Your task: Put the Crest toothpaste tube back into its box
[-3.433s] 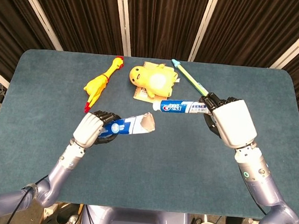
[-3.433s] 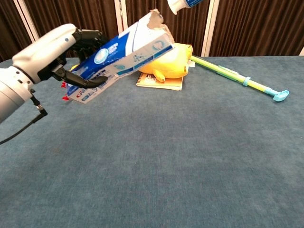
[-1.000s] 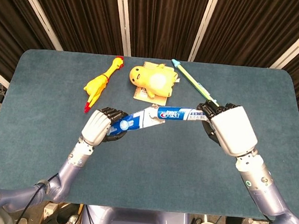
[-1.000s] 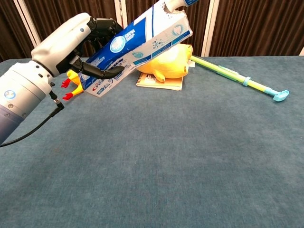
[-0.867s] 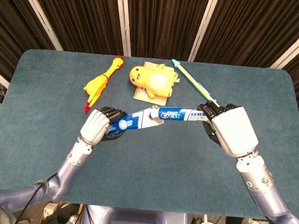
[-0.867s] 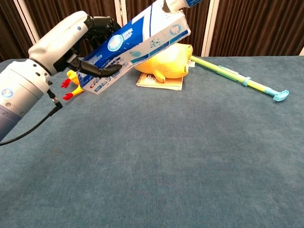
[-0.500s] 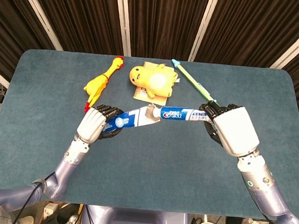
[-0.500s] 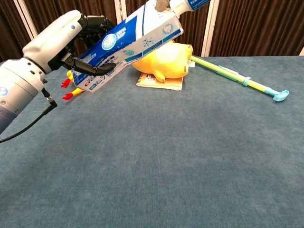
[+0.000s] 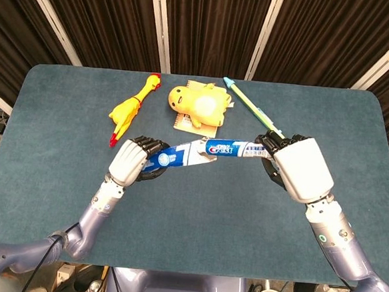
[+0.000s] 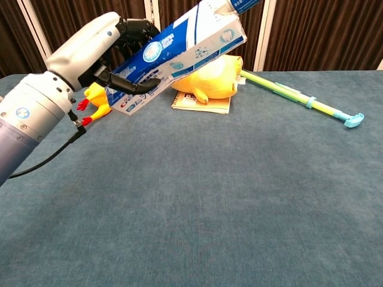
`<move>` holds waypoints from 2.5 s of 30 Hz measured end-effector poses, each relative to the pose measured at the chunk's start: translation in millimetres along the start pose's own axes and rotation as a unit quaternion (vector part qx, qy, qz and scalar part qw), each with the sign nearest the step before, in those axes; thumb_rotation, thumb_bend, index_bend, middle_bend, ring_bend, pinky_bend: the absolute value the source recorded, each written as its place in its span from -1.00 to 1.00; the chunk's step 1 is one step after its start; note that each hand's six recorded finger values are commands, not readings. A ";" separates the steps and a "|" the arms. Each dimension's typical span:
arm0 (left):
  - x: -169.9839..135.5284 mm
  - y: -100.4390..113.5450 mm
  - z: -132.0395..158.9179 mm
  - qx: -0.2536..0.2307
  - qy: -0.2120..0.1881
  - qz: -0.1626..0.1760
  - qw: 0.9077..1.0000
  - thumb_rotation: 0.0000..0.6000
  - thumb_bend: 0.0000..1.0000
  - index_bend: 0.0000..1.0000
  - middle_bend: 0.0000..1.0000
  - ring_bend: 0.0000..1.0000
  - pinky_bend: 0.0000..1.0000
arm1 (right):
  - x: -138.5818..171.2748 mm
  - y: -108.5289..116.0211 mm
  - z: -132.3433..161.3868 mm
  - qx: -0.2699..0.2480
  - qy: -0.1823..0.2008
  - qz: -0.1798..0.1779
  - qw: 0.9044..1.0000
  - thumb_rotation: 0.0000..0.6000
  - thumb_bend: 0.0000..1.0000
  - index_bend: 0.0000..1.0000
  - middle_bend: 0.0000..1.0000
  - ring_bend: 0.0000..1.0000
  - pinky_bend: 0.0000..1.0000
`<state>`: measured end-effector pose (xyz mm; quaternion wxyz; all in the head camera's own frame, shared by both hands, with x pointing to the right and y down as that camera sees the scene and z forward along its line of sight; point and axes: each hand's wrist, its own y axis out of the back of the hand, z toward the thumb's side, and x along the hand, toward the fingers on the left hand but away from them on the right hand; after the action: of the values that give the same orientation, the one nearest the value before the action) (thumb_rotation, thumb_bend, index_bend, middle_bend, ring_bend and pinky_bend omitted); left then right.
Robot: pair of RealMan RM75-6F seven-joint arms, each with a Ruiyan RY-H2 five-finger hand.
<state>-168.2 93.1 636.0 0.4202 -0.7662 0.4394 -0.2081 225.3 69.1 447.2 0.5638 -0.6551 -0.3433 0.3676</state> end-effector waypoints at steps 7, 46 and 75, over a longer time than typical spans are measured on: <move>8.0 1.0 7.8 0.005 -0.019 0.006 1.000 1.00 -0.16 -0.28 0.03 -0.01 0.08 | 3.1 -2.1 0.1 -0.002 0.000 0.004 1.000 1.00 0.09 1.00 0.70 0.58 0.53; 78.9 -26.9 95.0 -0.041 -0.074 0.038 0.996 1.00 -0.15 -0.35 -0.01 -0.05 0.06 | -4.5 11.8 -8.4 -0.007 0.015 -0.014 1.000 1.00 0.09 0.84 0.68 0.44 0.48; 80.7 -19.1 93.0 -0.109 -0.041 0.095 0.989 1.00 -0.12 -0.37 -0.03 -0.07 0.06 | 1.8 21.1 -5.8 0.058 0.066 -0.109 0.990 1.00 -0.39 -0.98 -0.10 -0.37 -0.24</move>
<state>-52.1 72.5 595.6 0.3699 -0.7700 0.5128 -0.0862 232.0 65.2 426.7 0.6589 -0.6028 -0.3528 0.2793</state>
